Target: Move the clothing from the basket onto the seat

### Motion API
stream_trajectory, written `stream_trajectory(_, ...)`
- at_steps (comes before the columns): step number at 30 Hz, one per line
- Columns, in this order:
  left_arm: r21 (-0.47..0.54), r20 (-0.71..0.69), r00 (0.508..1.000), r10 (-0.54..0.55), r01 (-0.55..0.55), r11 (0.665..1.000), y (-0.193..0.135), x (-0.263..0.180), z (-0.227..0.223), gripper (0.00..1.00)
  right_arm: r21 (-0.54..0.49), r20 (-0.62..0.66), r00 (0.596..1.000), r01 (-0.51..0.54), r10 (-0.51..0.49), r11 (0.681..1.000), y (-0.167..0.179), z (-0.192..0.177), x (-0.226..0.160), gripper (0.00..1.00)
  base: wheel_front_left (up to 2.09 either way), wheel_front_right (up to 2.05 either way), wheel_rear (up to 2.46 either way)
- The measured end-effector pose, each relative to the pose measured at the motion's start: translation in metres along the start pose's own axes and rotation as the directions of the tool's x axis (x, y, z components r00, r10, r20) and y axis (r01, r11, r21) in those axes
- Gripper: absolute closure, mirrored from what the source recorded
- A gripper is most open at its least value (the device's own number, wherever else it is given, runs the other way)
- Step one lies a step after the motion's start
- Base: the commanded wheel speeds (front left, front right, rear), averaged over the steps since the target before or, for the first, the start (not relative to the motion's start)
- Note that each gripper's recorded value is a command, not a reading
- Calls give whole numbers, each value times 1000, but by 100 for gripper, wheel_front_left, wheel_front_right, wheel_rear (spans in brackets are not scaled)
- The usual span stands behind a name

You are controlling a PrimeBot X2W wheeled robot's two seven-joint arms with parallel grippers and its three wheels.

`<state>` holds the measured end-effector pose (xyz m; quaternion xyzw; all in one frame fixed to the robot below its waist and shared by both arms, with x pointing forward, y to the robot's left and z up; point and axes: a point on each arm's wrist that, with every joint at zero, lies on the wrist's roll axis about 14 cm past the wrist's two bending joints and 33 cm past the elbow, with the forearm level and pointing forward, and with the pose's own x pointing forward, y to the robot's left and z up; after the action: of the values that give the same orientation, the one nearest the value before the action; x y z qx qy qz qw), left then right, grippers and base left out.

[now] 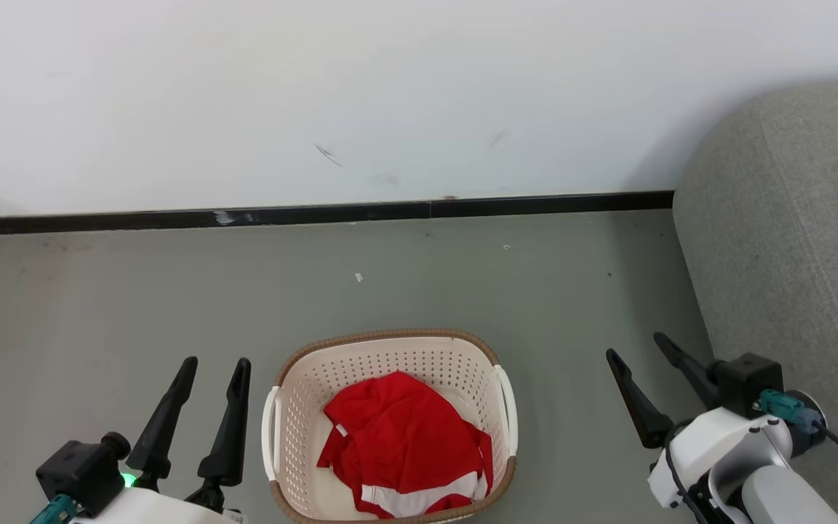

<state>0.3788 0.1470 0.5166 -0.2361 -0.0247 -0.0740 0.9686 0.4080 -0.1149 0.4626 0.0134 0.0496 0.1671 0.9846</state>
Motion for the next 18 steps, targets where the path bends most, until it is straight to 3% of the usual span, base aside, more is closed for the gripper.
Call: stream_trajectory(18,42,-3,996,84,-83,996,24,-39,0,0,-6,19,1000,-3,3,1000,16,-2,-15,0,0,0,0)
